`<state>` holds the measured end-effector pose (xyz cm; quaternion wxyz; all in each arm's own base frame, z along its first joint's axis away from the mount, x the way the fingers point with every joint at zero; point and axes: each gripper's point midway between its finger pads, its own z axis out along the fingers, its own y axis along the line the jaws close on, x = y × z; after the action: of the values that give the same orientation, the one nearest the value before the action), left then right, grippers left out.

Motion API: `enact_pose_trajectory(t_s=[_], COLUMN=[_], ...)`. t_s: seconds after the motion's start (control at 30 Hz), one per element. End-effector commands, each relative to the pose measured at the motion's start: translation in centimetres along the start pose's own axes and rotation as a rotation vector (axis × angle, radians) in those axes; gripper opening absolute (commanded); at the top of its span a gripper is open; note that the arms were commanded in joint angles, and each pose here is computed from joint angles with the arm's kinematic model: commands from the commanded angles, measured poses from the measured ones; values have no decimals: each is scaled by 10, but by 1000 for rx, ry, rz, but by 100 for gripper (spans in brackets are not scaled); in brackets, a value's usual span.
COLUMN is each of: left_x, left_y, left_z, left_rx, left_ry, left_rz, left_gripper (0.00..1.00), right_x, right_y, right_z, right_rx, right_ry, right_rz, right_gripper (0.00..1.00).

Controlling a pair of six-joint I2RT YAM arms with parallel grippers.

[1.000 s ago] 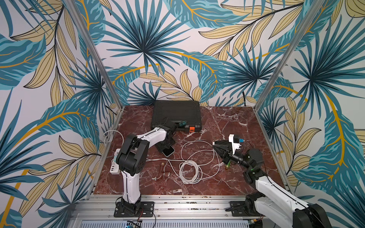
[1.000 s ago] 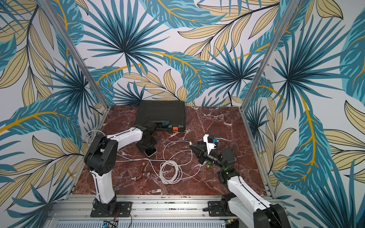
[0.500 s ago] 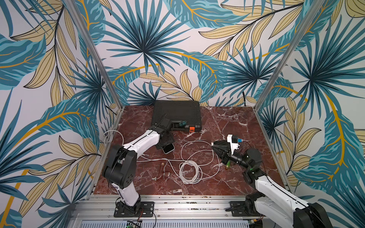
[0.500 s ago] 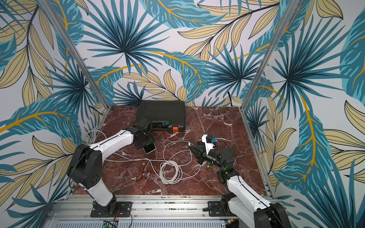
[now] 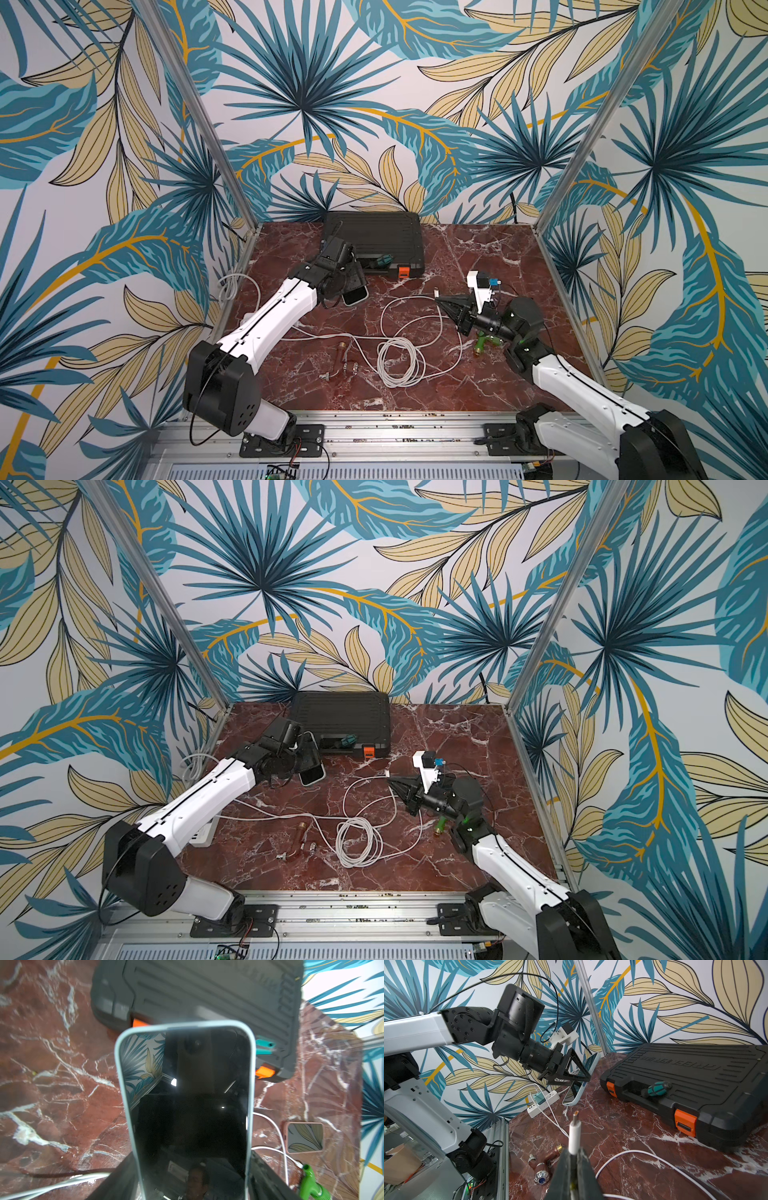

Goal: Plug the charging cable into the phone
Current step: Insert the charging cable into the phone.

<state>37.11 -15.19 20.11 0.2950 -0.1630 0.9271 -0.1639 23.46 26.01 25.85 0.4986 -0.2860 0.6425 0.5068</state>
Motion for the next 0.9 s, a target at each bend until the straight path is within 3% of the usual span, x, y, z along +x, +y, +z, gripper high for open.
enact_pose_trajectory(t_s=[0.0,0.37,0.6,0.87], left_x=[-31,-51,-45,-38], left_y=[-29,-65,-81,-87], left_z=[-42,-89,-97,-103], left_rx=[101,211,238,258], left_ry=[-97,-168,-182,-188], left_rz=[35,59,83,78], left_gripper=[9,12,12,12], right_x=[-1,4,11,30], right_y=[3,41,58,56], right_z=[11,53,72,101], right_rx=[-8,-134,-212,-187], right_ry=[21,86,103,161], right_rz=[-7,16,89,100], right_gripper=[0,0,0,0])
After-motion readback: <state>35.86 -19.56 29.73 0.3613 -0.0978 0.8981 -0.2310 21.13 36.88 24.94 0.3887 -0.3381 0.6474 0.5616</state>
